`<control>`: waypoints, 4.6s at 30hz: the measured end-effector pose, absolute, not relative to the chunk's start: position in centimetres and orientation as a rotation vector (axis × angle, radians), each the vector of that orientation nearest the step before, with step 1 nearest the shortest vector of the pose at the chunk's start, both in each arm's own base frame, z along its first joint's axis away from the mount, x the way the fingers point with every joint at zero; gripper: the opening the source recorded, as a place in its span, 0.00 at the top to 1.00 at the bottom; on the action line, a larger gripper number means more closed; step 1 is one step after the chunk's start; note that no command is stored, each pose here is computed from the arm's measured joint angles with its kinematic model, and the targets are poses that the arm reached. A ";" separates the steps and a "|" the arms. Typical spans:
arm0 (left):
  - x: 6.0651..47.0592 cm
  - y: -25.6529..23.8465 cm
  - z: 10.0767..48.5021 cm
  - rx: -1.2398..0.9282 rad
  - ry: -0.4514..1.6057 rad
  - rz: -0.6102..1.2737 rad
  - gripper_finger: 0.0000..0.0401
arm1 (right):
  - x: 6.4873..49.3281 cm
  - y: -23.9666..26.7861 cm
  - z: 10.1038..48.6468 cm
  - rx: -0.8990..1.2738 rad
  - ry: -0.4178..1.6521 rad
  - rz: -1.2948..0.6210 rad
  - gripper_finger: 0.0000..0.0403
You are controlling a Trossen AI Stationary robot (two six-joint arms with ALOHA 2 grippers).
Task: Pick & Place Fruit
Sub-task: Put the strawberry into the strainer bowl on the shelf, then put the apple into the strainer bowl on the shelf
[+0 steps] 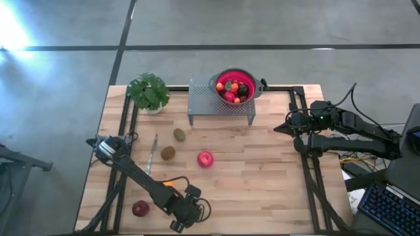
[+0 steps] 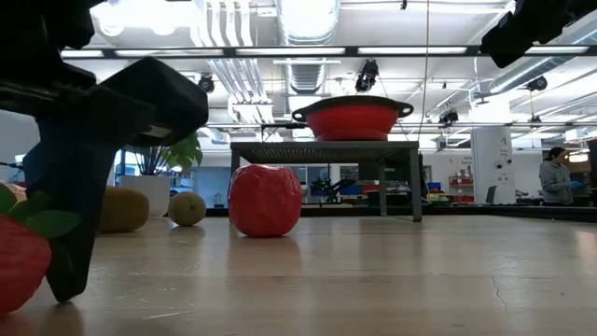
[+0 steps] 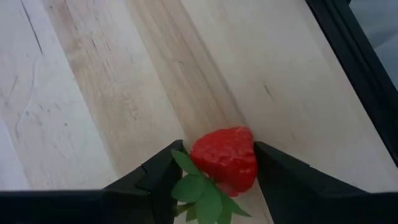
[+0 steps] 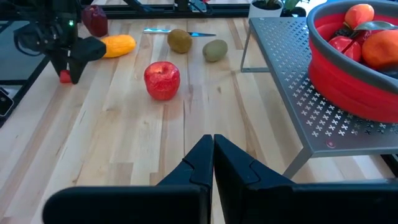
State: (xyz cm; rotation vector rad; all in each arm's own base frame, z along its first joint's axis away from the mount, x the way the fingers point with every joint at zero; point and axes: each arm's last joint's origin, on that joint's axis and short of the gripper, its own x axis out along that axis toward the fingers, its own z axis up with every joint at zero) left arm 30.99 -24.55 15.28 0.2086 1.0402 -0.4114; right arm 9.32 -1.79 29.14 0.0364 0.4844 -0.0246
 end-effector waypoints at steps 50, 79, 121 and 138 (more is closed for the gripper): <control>42.9 -0.4 34.8 0.670 0.640 0.572 0.63 | 9.3 -1.8 29.1 0.036 0.485 -0.025 0.98; 39.8 17.8 34.8 0.215 0.568 0.568 0.63 | 9.3 -1.8 29.1 0.035 0.485 -0.024 0.98; 31.2 3.6 42.5 0.300 0.609 0.258 0.42 | 9.3 -1.8 29.1 0.037 0.485 -0.025 0.98; 30.5 -6.2 36.9 0.248 0.778 0.017 0.42 | 9.3 -1.8 29.1 0.036 0.484 -0.025 0.98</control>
